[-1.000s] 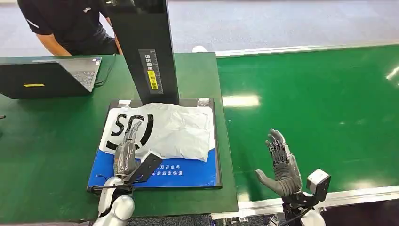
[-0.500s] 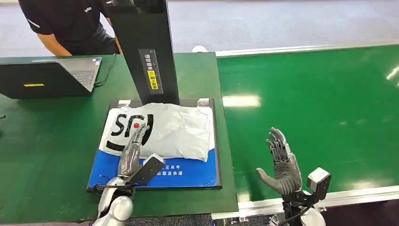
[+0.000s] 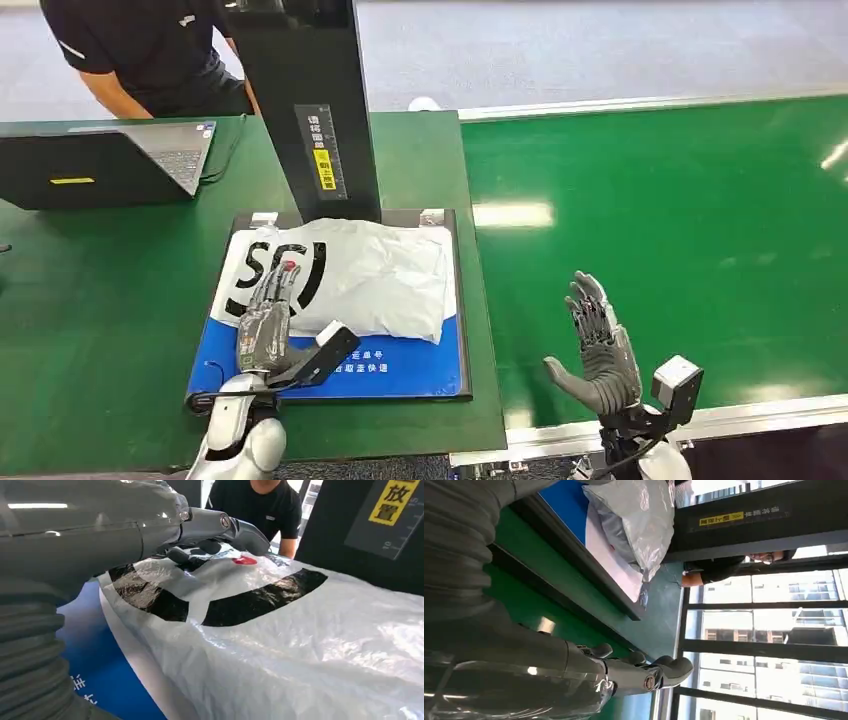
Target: Moved the parcel from conveyor to table for the left to box.
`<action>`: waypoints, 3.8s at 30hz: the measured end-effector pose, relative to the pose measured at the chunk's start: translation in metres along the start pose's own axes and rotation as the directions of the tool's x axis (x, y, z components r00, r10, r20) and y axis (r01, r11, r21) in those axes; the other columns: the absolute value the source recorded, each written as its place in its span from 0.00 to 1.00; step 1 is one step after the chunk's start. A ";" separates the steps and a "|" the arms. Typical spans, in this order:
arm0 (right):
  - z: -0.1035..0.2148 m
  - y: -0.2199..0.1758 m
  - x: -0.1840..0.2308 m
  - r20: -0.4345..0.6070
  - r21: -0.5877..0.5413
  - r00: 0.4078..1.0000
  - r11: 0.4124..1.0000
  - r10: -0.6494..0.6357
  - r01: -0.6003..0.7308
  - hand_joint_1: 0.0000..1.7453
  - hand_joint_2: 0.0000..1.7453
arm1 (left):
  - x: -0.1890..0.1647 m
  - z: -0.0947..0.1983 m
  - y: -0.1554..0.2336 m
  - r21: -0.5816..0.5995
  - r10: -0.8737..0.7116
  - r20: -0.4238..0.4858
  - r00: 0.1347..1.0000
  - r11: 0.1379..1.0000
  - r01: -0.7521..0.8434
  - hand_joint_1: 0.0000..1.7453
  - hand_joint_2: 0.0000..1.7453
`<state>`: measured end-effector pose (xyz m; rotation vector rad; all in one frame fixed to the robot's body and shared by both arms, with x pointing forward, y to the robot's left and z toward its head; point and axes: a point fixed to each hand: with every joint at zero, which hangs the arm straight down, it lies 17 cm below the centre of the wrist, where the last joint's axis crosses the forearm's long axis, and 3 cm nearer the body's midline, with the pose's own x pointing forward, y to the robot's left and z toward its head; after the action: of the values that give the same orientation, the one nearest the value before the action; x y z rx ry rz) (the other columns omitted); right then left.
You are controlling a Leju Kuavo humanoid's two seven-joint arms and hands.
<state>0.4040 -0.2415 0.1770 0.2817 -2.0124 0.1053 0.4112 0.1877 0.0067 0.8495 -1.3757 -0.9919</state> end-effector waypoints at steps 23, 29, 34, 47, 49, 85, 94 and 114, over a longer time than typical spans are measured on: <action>-0.001 0.000 0.000 0.001 0.002 1.000 1.000 0.001 -0.001 0.00 1.00 | -0.010 -0.007 -0.008 -0.061 -0.052 -0.029 0.998 0.997 0.050 0.00 1.00; -0.001 0.000 0.000 0.001 0.002 1.000 1.000 0.001 -0.001 0.00 1.00 | -0.011 -0.011 -0.021 -0.139 -0.092 -0.022 0.996 0.986 0.088 0.08 1.00; -0.001 0.001 0.000 0.000 0.002 1.000 1.000 0.001 -0.001 0.00 1.00 | -0.011 -0.011 -0.026 -0.154 -0.087 -0.017 0.996 0.985 0.083 1.00 1.00; -0.001 0.001 0.001 0.003 0.003 1.000 1.000 0.001 -0.001 0.00 1.00 | -0.009 -0.013 -0.022 -0.134 -0.042 -0.005 0.999 0.990 0.041 1.00 1.00; -0.001 0.001 0.001 0.003 0.002 1.000 1.000 0.001 -0.001 0.00 1.00 | -0.008 -0.013 -0.021 -0.131 -0.031 -0.003 1.000 0.991 0.031 1.00 1.00; 0.000 -0.005 0.003 0.006 -0.003 1.000 1.000 0.001 -0.001 0.00 1.00 | -0.315 0.020 0.227 0.244 -0.216 -0.680 0.701 0.835 0.493 1.00 1.00; -0.001 -0.004 0.004 0.009 -0.004 1.000 1.000 -0.001 0.001 0.00 1.00 | -0.399 0.077 0.215 0.170 -0.112 -0.819 0.563 0.889 0.424 0.00 1.00; -0.008 -0.001 0.007 0.020 0.000 1.000 1.000 0.000 0.000 0.00 1.00 | -0.394 0.066 0.170 0.205 -0.008 -0.737 0.676 0.950 0.234 0.00 0.00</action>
<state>0.4089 -0.2423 0.1868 0.2834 -2.0318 0.1028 0.3786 0.6205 0.0181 1.3918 -0.7582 -0.4370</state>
